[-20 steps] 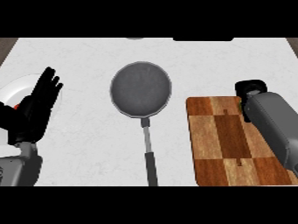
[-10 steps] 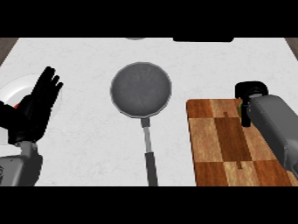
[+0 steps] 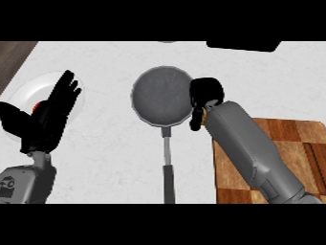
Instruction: Pick the squash from the cutting board and place it in the pan
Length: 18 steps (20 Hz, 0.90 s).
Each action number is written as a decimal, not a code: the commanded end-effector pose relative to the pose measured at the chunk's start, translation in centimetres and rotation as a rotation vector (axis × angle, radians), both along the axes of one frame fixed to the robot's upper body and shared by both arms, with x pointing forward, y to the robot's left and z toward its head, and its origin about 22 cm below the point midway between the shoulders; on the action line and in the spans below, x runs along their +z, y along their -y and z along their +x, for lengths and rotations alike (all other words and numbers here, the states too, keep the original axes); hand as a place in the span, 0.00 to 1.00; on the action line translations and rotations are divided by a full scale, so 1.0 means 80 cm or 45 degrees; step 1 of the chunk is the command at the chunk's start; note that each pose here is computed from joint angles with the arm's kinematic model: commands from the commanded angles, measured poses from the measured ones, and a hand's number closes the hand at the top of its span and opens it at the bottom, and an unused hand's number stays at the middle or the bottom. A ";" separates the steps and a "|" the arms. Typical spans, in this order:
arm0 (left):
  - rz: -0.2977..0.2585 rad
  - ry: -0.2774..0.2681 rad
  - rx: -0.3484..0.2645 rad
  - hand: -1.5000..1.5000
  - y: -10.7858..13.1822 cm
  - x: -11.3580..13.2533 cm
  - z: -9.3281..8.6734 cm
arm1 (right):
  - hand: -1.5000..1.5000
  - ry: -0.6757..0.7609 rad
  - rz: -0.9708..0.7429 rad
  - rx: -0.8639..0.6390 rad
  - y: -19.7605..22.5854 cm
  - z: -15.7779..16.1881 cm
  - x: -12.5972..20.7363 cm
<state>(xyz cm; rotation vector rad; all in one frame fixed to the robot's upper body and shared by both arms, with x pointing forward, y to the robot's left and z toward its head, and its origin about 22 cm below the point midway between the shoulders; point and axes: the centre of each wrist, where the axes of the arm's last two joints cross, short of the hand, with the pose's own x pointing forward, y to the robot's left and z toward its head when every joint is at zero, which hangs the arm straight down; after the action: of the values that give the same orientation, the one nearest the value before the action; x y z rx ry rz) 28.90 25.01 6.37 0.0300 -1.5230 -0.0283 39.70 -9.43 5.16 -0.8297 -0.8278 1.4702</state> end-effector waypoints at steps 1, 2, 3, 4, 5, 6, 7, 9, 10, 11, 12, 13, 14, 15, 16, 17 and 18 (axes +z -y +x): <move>0.003 -0.009 -0.089 0.50 0.020 -0.005 0.002 | 1.00 0.299 0.147 0.068 -0.079 -0.020 0.061; 0.000 -0.008 -0.094 0.50 0.024 -0.001 0.009 | 1.00 0.399 0.137 0.070 -0.092 -0.025 0.075; 0.000 -0.003 -0.095 0.50 0.022 -0.002 0.007 | 1.00 0.492 0.150 0.079 -0.105 -0.034 0.089; -0.007 -0.013 -0.100 0.50 0.035 0.000 0.011 | 1.00 0.587 0.138 0.094 -0.121 -0.040 0.109; -0.003 -0.004 -0.095 0.50 0.023 0.001 0.013 | 1.00 0.666 0.118 0.087 -0.134 -0.047 0.123; -0.009 -0.008 -0.115 0.50 0.029 0.002 0.013 | 1.00 0.733 0.104 0.077 -0.146 -0.057 0.135; -0.002 -0.028 -0.093 0.50 0.026 -0.006 0.012 | 1.00 0.808 0.106 0.079 -0.159 -0.066 0.155; 0.008 -0.023 -0.108 0.50 0.034 -0.006 0.015 | 1.00 0.925 0.120 0.062 -0.179 -0.086 0.179; 0.020 -0.007 -0.085 0.50 0.022 -0.005 0.016 | 1.00 0.949 0.101 0.039 -0.187 -0.094 0.178; 0.016 -0.012 -0.104 0.50 0.033 -0.001 0.018 | 1.00 0.965 0.116 0.036 -0.196 -0.106 0.192; 0.004 0.007 -0.108 0.50 0.037 0.004 0.024 | 1.00 0.978 0.117 0.014 -0.203 -0.112 0.203; -0.003 0.007 -0.101 0.50 0.042 -0.001 0.019 | 1.00 0.986 0.135 -0.007 -0.206 -0.121 0.195; -0.013 -0.001 -0.091 0.50 0.033 -0.003 0.021 | 1.00 0.969 0.122 -0.031 -0.211 -0.122 0.200; 0.016 0.011 -0.080 0.50 0.028 0.008 0.029 | 1.00 0.980 0.142 -0.035 -0.215 -0.130 0.199; 0.020 0.002 -0.071 0.50 0.035 0.007 0.030 | 1.00 0.988 0.156 -0.047 -0.219 -0.134 0.210; 0.008 -0.003 -0.055 0.50 0.029 0.004 0.029 | 1.00 0.999 0.191 -0.076 -0.221 -0.132 0.210; 0.022 -0.012 -0.039 0.50 0.024 -0.005 0.026 | 1.00 1.003 0.213 -0.095 -0.220 -0.135 0.203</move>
<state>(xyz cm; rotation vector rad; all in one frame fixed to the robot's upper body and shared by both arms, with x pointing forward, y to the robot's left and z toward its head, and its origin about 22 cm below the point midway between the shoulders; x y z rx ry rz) 30.84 22.64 6.44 -0.0060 -1.5213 -0.0799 30.54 6.89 21.02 -1.2965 -1.5009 1.1393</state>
